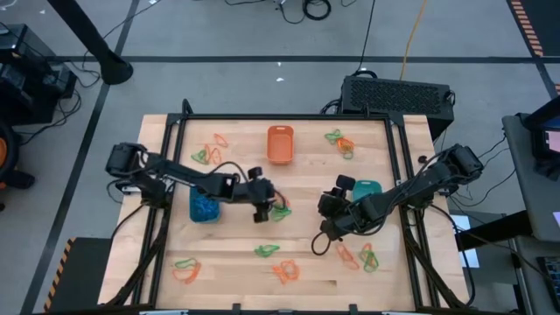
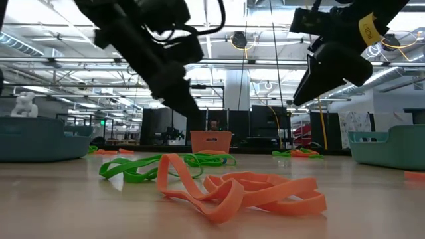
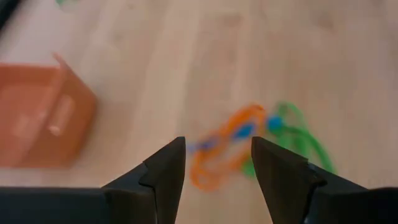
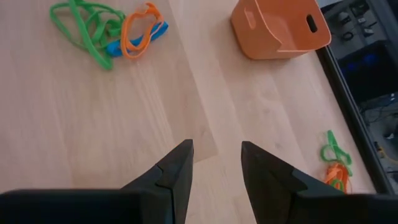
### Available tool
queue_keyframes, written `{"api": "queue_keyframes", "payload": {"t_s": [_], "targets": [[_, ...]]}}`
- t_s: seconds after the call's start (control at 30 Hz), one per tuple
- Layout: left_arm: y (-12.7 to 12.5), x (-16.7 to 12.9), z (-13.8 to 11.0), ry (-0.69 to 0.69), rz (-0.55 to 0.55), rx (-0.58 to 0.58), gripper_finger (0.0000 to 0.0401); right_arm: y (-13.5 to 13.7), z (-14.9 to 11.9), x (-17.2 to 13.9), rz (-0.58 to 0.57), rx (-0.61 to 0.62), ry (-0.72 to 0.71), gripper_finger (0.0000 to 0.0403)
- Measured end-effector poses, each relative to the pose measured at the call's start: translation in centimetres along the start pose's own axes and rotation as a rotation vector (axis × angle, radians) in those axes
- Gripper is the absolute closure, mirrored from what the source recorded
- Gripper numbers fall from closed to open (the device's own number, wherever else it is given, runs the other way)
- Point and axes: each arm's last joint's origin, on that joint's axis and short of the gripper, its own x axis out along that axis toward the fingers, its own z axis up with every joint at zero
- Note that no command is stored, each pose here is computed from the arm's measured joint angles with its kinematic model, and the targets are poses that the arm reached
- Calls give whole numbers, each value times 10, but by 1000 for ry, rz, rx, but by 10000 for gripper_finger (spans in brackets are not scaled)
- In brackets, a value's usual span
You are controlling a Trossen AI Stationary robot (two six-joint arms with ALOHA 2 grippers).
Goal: Sort rubber bands into baskets
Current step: Put the blue rubber band into the blue bin
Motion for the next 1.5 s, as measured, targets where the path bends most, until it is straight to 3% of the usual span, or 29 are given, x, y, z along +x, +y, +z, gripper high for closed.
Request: {"api": "queue_keyframes", "payload": {"t_s": [0.17, 0.43, 0.63, 1.23, 1.5], "targets": [[23, 8, 5, -11, 68, -24, 209, -2, 1, 2, -12, -59, 2, 275], [40, 22, -1, 11, 68, -30, 211, -10, 5, 10, -34, -69, 14, 275], [35, 45, -16, 72, 43, 6, 231, -10, 5, 10, -29, -64, 17, 275], [19, 43, -19, 101, 34, 39, 242, -9, 7, 10, -20, -47, -5, 275], [8, 56, -26, 94, 26, 57, 242, -8, 10, 10, -12, -59, -24, 275]]}}
